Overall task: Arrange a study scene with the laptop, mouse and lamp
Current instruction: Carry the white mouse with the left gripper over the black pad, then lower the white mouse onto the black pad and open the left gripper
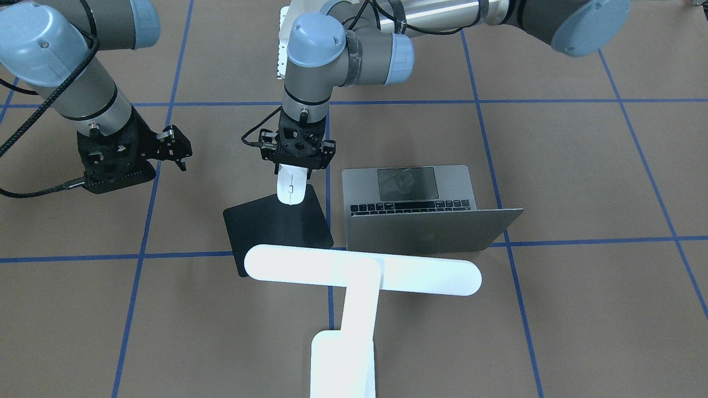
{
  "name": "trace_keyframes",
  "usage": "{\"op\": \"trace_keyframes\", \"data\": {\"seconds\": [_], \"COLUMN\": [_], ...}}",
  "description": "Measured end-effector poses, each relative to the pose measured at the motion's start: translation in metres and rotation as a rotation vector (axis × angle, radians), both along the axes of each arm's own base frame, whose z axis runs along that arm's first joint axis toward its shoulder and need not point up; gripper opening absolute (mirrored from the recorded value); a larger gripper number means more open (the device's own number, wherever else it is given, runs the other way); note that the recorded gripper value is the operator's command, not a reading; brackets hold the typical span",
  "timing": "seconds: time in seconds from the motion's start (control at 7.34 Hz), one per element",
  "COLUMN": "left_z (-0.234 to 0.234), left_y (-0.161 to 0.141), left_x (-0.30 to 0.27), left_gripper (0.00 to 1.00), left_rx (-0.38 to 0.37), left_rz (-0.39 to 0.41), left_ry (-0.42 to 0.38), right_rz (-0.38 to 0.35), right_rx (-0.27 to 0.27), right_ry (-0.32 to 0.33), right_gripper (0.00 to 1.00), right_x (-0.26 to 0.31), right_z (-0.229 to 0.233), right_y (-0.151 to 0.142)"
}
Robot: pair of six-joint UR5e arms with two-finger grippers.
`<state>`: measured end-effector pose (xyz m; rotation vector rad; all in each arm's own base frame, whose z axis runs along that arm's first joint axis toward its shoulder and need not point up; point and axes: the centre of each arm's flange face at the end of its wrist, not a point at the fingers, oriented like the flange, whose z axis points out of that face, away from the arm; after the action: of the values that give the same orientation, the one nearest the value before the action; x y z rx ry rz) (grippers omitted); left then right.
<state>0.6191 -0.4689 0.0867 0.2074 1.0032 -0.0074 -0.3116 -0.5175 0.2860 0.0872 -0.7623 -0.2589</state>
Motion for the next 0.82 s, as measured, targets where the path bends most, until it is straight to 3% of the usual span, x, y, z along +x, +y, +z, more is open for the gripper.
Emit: {"op": "trace_keyframes", "data": {"seconds": [0.41, 0.82], "left_z": [0.010, 0.029], "left_y": [-0.039, -0.054], "left_x": [0.000, 0.009], "left_gripper": [0.67, 0.68], "left_rx": [-0.013, -0.037], "left_rz": [-0.042, -0.058], "left_ry": [-0.019, -0.042], "right_rz": [0.000, -0.001], "right_rx": [-0.001, 0.000], "right_ry": [0.000, -0.001], "right_gripper": [0.99, 0.99], "right_x": [0.000, 0.000], "right_z": [0.000, 0.000], "right_y": [0.000, 0.000]}}
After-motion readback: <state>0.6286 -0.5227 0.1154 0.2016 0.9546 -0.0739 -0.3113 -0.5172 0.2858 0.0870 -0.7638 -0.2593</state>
